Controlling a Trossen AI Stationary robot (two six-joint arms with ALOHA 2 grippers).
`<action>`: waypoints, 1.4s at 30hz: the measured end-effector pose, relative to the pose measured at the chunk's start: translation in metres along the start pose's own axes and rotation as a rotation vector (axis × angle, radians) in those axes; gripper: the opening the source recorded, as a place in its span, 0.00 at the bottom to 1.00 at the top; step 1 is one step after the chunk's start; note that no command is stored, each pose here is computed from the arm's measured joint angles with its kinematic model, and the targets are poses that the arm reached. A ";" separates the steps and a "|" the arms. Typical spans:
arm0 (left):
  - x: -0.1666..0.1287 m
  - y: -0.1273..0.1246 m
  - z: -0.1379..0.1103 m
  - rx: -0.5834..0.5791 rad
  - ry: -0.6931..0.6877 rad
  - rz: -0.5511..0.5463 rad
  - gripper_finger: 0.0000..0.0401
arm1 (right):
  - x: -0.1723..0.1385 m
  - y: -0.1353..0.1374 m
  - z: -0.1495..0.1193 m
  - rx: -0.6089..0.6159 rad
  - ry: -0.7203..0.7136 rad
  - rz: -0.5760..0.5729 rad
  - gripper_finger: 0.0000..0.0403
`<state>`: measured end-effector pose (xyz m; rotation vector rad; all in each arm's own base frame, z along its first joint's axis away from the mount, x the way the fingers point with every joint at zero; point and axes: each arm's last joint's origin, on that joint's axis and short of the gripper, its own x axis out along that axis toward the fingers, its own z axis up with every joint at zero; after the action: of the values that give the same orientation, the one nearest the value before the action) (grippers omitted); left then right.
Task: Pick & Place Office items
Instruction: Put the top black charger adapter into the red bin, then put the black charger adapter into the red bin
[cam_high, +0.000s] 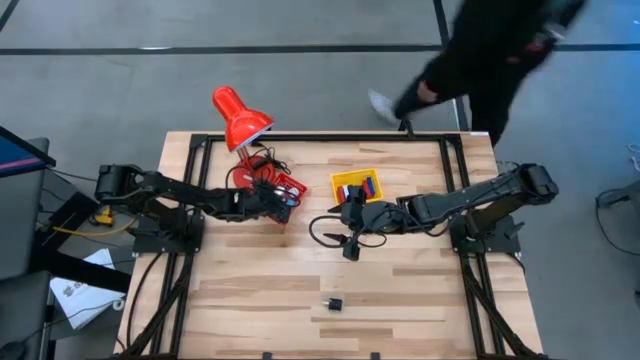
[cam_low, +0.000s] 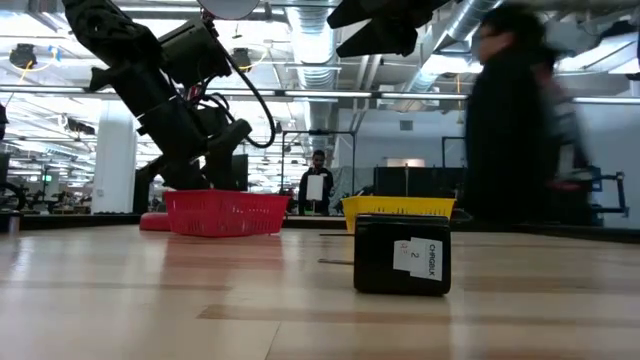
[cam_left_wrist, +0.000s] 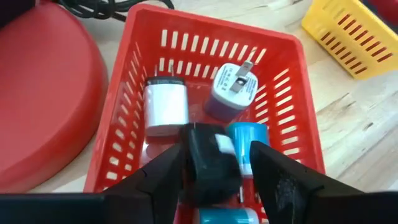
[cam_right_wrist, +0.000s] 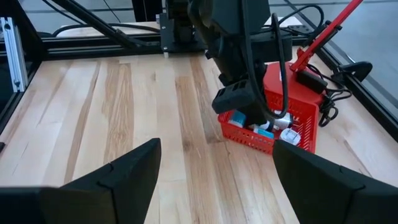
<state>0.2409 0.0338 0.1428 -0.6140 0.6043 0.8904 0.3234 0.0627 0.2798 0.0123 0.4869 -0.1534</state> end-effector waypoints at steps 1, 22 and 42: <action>0.000 0.000 0.000 0.000 0.000 0.000 0.45 | 0.000 0.000 0.000 0.000 0.000 0.000 0.75; -0.050 -0.027 0.003 0.106 -0.117 -0.285 0.49 | 0.000 0.010 -0.005 0.086 0.056 0.139 0.75; -0.082 -0.044 -0.016 0.243 -0.148 -0.443 0.49 | 0.043 0.109 -0.068 0.037 0.278 0.242 0.75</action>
<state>0.2341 -0.0417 0.1996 -0.4328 0.4113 0.4334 0.3453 0.1679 0.1970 0.1294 0.7548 0.0789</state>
